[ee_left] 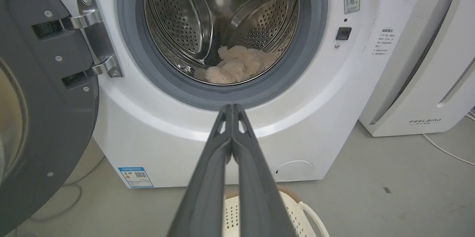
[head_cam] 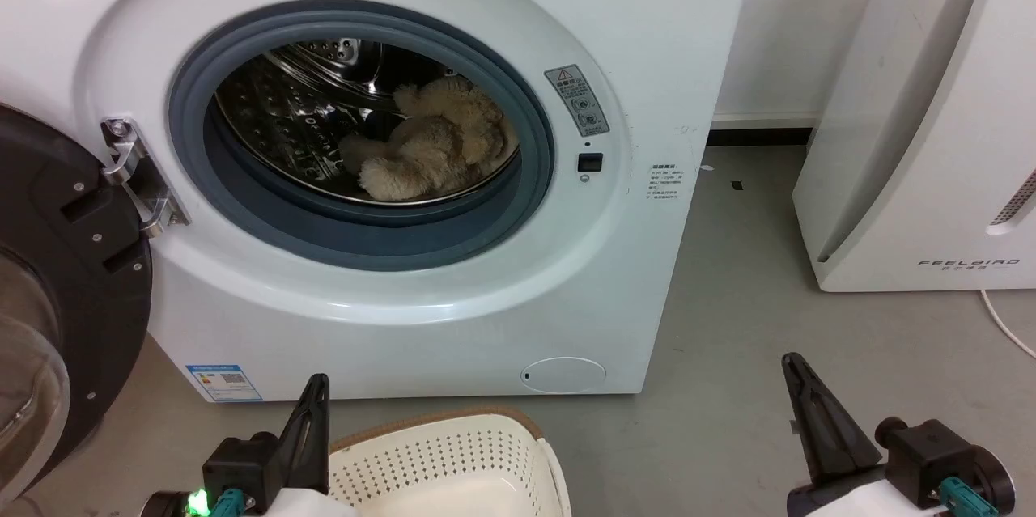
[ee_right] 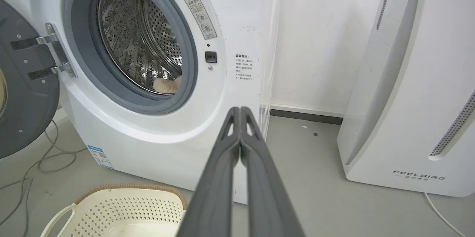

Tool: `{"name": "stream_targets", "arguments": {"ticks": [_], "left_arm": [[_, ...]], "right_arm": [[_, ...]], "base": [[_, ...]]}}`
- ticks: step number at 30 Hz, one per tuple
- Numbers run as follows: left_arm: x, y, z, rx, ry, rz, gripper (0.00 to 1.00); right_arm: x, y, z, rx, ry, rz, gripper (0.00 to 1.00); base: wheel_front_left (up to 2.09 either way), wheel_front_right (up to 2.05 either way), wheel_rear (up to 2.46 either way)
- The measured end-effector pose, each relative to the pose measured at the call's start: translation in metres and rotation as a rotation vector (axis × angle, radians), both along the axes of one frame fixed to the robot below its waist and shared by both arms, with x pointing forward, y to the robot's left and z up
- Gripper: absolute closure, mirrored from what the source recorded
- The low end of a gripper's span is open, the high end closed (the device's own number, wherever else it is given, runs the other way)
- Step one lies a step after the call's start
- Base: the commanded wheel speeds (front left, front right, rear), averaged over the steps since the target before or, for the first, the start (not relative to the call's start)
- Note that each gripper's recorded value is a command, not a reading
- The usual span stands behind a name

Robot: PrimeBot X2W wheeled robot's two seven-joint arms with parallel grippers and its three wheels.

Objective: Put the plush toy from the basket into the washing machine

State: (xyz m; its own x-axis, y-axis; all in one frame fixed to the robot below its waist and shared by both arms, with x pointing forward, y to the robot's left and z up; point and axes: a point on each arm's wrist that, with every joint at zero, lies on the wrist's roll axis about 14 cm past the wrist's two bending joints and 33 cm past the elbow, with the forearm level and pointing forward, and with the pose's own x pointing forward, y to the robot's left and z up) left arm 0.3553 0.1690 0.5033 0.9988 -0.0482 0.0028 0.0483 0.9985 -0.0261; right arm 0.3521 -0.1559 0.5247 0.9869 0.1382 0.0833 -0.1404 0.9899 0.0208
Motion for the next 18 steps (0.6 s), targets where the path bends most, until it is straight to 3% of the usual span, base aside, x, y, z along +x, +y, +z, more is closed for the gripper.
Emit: {"name": "stream_targets", "arguments": {"ticks": [18], "left_arm": [[0.0029,0.0014,0.003,0.016,0.008,0.007,1.0]], "right_arm": [[0.0052,-0.0005,0.0004,-0.028,0.02,-0.001,1.0]], "base": [[0.0,0.0,0.0]]}}
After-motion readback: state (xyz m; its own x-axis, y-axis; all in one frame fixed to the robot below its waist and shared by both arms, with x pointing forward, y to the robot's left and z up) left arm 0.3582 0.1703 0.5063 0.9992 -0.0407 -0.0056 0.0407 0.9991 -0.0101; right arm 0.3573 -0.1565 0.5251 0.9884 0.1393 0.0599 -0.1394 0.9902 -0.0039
